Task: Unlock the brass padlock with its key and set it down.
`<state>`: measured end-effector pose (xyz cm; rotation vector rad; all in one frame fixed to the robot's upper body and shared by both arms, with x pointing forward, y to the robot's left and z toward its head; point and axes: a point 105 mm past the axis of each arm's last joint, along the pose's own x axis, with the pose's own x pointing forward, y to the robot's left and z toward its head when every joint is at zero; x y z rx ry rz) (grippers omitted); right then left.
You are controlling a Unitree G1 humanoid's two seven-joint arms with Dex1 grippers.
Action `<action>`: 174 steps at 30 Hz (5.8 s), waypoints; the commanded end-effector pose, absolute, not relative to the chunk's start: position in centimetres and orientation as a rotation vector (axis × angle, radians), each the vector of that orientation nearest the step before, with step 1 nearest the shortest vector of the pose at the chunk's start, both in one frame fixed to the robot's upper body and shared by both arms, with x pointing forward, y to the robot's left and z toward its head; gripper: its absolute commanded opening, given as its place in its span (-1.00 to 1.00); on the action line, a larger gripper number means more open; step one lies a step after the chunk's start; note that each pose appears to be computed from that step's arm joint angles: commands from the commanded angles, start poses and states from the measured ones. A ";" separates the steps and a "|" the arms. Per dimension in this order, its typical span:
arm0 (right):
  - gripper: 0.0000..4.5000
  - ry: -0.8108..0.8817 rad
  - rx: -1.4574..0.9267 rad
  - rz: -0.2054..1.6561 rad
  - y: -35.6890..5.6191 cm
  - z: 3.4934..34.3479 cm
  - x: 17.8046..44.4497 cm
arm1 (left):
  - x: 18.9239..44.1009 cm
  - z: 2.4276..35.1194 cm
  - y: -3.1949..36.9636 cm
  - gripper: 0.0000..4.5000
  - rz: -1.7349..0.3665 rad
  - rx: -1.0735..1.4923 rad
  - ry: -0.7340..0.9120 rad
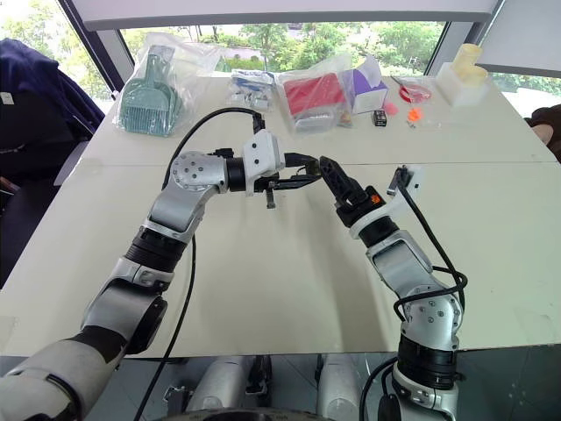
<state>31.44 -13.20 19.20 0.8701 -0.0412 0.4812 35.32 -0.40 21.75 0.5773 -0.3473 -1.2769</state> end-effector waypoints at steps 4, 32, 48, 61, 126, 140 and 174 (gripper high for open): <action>0.17 -0.091 0.914 0.522 -12.7 20.6 31.2 | 34.6 23.1 -1.0 -0.66 -1.288 0.568 -0.413; -0.99 -0.055 1.065 0.466 -12.0 20.5 32.5 | 33.2 24.7 -1.5 -0.66 -0.869 1.132 -1.096; 0.98 -0.129 0.528 0.740 -14.3 23.3 28.7 | 34.4 25.0 -1.6 -0.66 -1.226 0.776 -0.718; 0.98 -0.135 0.618 0.753 -14.7 23.6 28.6 | 31.4 25.5 -2.7 -0.66 -1.294 0.821 -0.858; -1.00 -0.073 0.562 0.780 -13.2 23.0 27.9 | 37.7 25.8 -1.7 0.72 -1.211 0.546 -0.537; -1.00 -0.067 0.646 0.705 -14.3 22.0 29.0 | 40.1 21.8 1.2 0.72 -1.123 0.549 -0.337; 0.98 0.378 0.079 0.537 -21.6 14.2 28.5 | 31.6 15.2 10.2 0.73 -1.160 0.193 0.169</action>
